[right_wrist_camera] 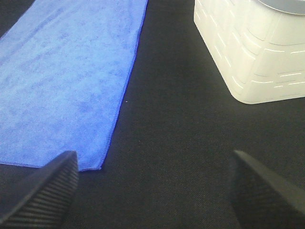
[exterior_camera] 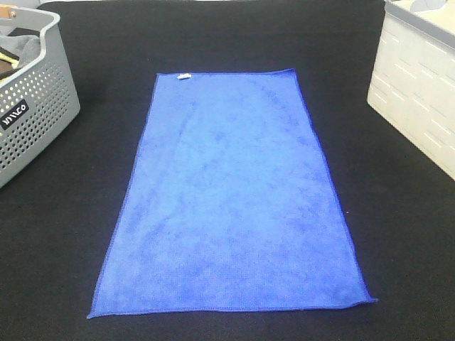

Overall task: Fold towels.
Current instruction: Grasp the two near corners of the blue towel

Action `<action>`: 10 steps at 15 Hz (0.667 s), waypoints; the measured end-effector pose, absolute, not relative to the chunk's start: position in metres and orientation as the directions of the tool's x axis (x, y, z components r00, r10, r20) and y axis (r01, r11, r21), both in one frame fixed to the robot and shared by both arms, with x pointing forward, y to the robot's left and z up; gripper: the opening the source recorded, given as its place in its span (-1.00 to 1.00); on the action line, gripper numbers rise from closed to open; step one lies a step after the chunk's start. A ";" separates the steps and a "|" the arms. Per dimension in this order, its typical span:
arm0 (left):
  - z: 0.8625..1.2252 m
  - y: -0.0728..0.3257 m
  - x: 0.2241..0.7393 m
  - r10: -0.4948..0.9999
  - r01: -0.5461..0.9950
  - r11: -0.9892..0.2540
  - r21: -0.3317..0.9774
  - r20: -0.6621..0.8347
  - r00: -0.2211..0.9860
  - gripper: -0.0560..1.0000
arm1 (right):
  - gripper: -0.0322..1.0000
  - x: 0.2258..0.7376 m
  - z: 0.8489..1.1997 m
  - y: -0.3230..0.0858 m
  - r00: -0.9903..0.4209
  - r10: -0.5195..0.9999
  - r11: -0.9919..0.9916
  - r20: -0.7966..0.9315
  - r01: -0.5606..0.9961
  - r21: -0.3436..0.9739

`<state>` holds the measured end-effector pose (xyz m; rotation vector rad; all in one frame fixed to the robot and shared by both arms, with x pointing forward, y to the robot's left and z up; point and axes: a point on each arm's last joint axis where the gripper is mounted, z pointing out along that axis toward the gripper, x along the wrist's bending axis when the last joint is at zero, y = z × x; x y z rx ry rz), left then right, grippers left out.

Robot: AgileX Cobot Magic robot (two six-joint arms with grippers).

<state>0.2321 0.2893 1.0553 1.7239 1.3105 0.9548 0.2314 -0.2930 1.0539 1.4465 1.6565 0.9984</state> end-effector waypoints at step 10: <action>1.055 0.289 0.232 0.974 0.408 -0.189 0.894 0.117 0.195 0.35 | 0.60 0.231 1.054 -0.293 -0.121 0.992 0.075 -0.023 0.443 0.893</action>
